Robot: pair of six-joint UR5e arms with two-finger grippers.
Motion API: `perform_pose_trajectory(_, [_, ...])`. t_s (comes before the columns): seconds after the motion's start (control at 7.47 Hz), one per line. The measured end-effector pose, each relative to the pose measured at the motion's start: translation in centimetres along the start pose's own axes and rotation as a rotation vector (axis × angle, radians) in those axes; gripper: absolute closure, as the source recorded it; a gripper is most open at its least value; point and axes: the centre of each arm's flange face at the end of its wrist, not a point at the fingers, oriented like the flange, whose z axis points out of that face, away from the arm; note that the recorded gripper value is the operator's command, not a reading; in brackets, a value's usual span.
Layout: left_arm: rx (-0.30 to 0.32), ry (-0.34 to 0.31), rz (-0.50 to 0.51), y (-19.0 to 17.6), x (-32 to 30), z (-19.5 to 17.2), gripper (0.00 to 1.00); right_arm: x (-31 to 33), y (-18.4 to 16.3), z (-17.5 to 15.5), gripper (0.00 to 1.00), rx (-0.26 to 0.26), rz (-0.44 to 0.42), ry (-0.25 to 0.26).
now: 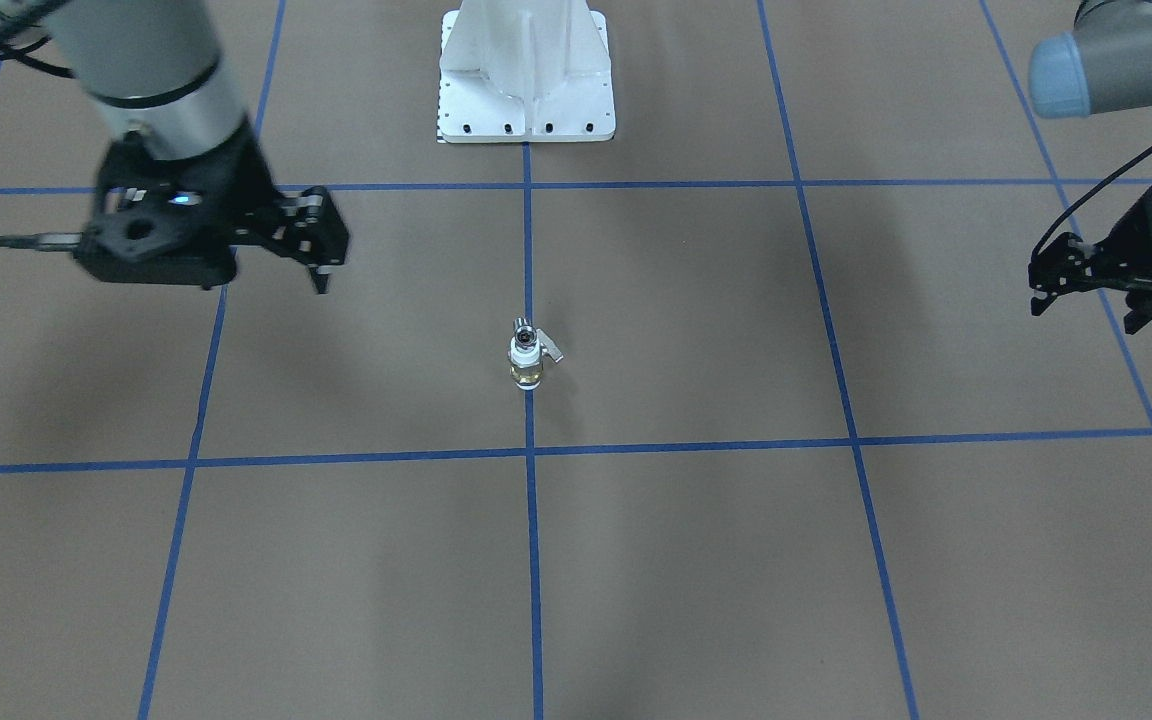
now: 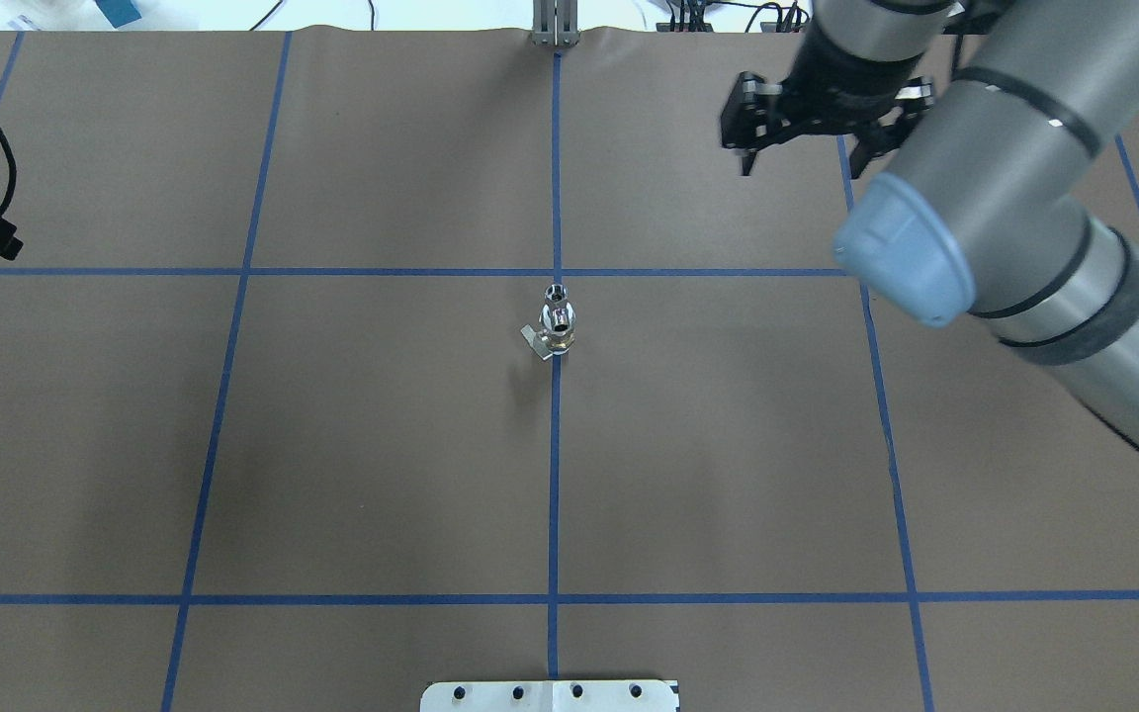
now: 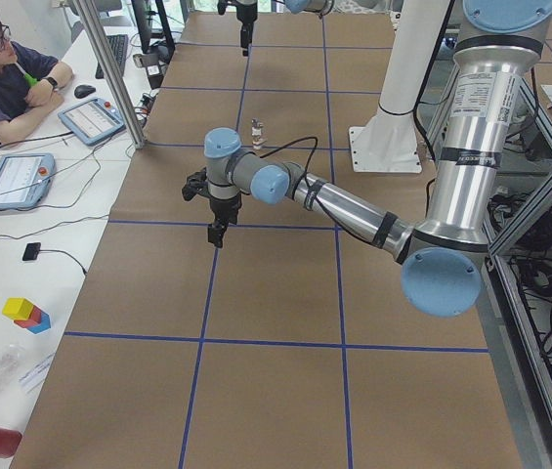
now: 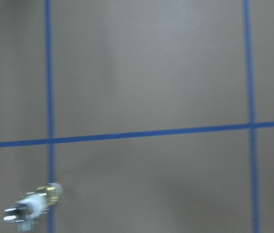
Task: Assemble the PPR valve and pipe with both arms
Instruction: 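Open the right gripper and raise it away from the assembly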
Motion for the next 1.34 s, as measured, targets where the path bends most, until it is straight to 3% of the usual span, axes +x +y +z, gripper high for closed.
perform_pose_trajectory(0.27, [-0.007,-0.006,0.043,1.6,-8.7,-1.0,0.00,16.1,-2.2,1.2,0.01,-0.066,-0.145,0.027])
perform_pose_trajectory(0.4, [-0.018,0.007,0.082,3.2,-14.6,-1.0,0.00,24.4,-2.5,2.4,0.00,-0.106,-0.175,0.039])
perform_pose_trajectory(0.54, [-0.022,0.029,0.090,5.0,-19.6,-1.0,0.00,31.4,-2.4,3.4,0.00,-0.135,-0.155,0.046])
perform_pose_trajectory(0.8, [-0.020,0.051,0.057,7.7,-24.4,-0.9,0.00,39.6,-1.3,4.8,0.00,-0.131,-0.118,0.086])
perform_pose_trajectory(1.07, [-0.018,0.052,0.043,8.6,-25.2,-0.8,0.00,46.6,1.3,8.2,0.00,-0.133,-0.071,0.122])
perform_pose_trajectory(1.34, [0.007,0.039,0.006,8.1,-24.5,-1.8,0.00,50.5,2.7,12.2,0.00,-0.158,-0.038,0.096])
